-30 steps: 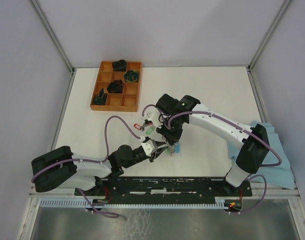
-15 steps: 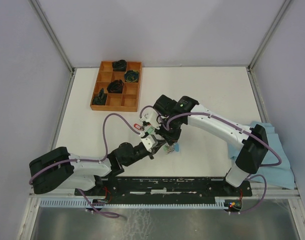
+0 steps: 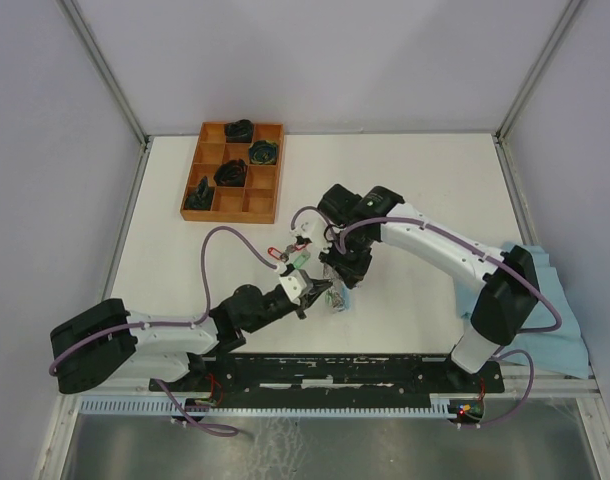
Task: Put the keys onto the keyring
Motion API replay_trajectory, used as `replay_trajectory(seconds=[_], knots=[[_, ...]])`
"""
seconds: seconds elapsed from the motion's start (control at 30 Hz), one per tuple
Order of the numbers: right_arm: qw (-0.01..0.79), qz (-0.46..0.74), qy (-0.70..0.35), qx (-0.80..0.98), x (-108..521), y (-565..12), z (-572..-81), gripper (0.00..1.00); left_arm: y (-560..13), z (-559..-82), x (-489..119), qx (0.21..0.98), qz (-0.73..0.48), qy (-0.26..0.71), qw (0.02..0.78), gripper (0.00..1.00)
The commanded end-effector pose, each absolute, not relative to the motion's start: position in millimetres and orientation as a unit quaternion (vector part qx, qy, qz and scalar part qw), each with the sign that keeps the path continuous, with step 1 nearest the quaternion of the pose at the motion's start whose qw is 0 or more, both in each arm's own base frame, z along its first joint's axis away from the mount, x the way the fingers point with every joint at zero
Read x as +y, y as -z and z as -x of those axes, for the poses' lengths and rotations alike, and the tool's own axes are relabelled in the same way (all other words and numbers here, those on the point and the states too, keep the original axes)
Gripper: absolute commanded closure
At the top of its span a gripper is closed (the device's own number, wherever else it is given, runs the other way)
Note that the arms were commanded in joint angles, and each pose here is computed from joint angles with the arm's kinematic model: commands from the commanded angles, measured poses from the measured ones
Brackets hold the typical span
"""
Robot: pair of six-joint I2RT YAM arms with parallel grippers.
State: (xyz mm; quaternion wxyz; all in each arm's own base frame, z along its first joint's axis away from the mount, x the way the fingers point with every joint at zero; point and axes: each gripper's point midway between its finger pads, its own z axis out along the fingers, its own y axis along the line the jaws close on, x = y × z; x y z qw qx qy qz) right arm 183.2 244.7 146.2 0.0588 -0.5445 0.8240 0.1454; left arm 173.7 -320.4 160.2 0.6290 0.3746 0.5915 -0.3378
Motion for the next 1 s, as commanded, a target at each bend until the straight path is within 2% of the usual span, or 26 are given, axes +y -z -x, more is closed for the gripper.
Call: replay_trajectory(seconds=[0.0,0.37,0.7,0.97], knots=[[0.052,0.537,-0.139,0.831,237.5,-144.7,-187.9,0.99,-177.8,-168.8,-321.6,0.553,-0.393,0.343,0.650,0.97],[0.019,0.540,-0.162,0.826,260.4,-128.8,-183.0,0.99,-200.9,-161.0,-341.2,0.495,-0.428,0.361,0.665,0.97],[0.046,0.532,-0.145,0.833,244.5,-140.4,-199.3,0.99,-175.6,-175.4,-321.1,0.541,-0.404,0.317,0.666,0.97],[0.079,0.510,-0.124,0.848,229.3,-153.4,-221.1,0.99,-154.5,-183.8,-312.1,0.589,-0.374,0.304,0.649,0.56]])
